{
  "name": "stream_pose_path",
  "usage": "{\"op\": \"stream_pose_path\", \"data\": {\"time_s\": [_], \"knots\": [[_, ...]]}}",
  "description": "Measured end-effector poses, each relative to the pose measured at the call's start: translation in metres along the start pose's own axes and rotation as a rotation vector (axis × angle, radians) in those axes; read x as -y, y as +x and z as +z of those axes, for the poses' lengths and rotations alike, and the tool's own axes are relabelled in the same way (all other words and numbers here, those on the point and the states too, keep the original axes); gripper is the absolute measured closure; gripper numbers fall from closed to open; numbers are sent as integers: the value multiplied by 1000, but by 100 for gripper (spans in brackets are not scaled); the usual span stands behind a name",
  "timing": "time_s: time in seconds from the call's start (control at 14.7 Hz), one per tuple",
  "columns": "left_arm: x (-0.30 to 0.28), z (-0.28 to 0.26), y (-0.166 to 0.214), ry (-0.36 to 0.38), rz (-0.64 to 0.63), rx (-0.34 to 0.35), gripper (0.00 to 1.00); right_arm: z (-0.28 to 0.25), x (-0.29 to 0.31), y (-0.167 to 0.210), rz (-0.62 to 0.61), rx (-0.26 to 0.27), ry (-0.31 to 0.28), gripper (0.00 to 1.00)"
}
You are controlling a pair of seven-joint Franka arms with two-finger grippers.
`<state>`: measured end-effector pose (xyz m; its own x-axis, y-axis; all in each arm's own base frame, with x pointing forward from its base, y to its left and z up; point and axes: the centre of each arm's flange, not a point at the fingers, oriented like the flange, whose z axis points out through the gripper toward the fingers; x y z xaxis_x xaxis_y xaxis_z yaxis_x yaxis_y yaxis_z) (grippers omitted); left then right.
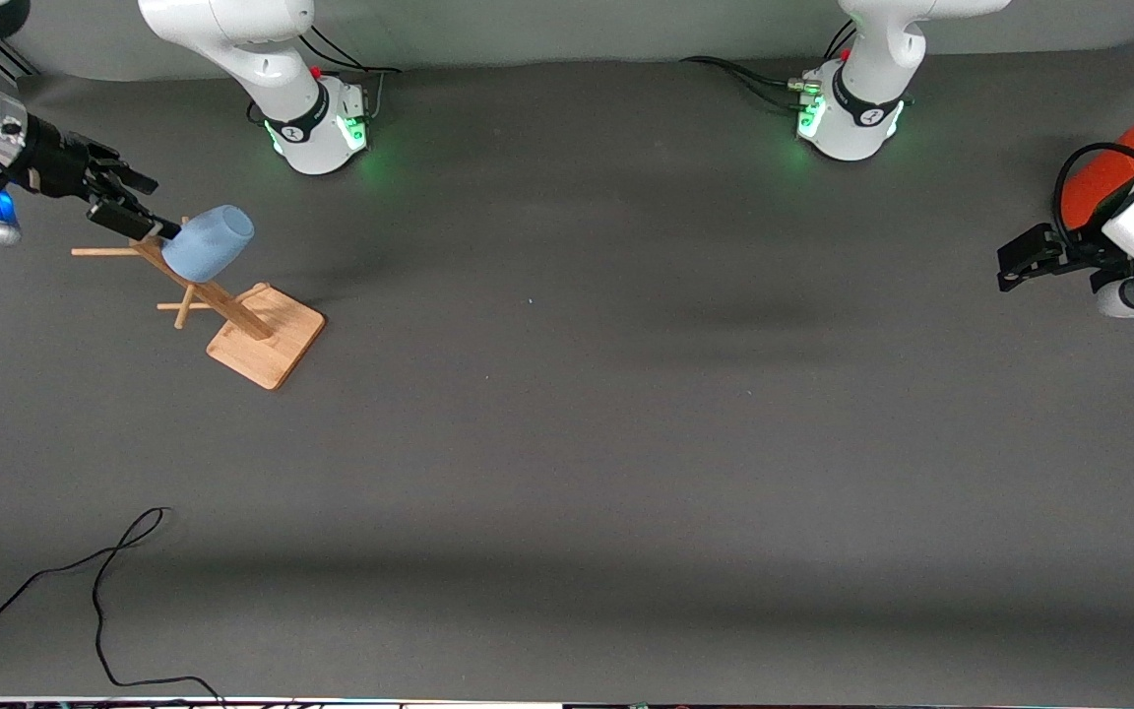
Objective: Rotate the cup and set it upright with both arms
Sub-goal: 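Close the right gripper around the blue cup's body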
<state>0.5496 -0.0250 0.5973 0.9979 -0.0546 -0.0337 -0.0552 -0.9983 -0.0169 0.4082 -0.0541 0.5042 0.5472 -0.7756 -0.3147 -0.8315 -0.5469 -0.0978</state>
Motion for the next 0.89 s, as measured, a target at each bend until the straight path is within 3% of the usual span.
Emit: {"op": "stream_pose_path", "data": {"time_s": [0.14, 0.27, 0.68, 0.89], "knots": [[0, 0, 0, 0, 0, 0, 0, 19, -1, 6, 17, -1, 10, 0], [0, 0, 0, 0, 0, 0, 0, 34, 0, 10, 39, 32, 18, 0], [0, 1, 0, 0, 0, 1, 0, 60, 2, 25, 80, 89, -9, 1], [0, 1, 0, 0, 0, 2, 0, 61, 3, 25, 87, 103, 4, 16]]}}
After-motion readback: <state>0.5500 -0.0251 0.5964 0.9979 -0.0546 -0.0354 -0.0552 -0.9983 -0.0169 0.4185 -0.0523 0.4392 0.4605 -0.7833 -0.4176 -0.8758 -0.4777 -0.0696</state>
